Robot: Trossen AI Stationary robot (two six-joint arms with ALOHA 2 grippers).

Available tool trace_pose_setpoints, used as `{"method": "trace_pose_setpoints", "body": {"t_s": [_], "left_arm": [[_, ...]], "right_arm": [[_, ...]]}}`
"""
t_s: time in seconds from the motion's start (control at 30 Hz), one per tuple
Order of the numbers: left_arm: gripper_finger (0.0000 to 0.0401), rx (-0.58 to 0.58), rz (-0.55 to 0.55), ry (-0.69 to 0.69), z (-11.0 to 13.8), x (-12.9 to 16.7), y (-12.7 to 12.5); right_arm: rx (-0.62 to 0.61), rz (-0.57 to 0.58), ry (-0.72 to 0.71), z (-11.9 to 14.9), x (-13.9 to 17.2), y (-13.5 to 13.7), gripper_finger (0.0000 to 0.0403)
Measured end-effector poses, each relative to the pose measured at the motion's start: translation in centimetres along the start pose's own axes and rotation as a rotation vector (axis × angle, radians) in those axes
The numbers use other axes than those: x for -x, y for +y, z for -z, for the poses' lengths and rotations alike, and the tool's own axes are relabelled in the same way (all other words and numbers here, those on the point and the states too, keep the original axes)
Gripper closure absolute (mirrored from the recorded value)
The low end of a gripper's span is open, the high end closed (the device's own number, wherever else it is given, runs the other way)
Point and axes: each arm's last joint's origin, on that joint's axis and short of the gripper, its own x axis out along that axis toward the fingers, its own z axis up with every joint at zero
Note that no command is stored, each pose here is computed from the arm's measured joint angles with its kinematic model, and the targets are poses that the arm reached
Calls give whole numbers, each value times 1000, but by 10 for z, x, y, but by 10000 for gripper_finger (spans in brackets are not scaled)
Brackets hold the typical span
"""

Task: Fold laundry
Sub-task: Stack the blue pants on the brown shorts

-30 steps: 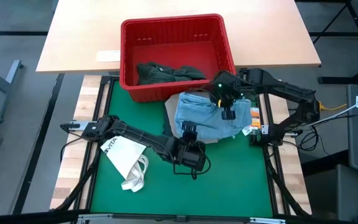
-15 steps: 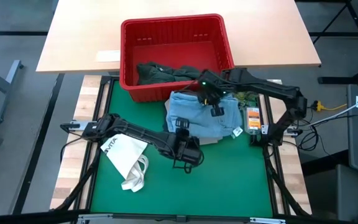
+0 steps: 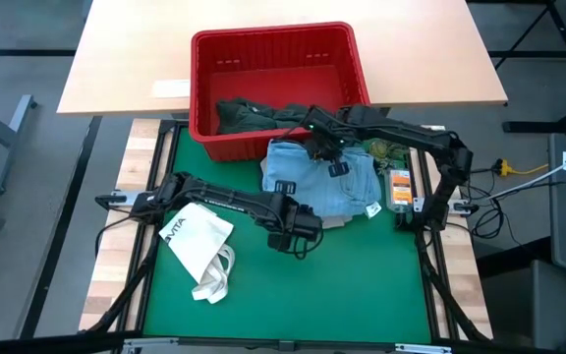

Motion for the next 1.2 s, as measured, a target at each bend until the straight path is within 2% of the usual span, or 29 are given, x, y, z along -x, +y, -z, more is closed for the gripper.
{"method": "trace_pose_setpoints", "body": {"t_s": [0.23,0.43,0.6,0.77,0.93,1.2], "left_arm": [[328,-5,29,21,2,-1,1],[272,-13,35,21,2,0,-2],[225,0,40,20,2,1,-4],[212,-30,50,24,6,7,-4],[211,-4,49,-45,13,33,9],[211,-11,-23,-149,30,70,37]], "right_arm": [[2,4,28,-3,-11,-1,350],[0,7,30,-4,-13,-2,343],[-1,25,43,-3,-13,-3,289],[1,94,103,-2,-11,-5,223],[2,90,107,-2,4,-7,192],[24,87,110,1,54,-12,187]]}}
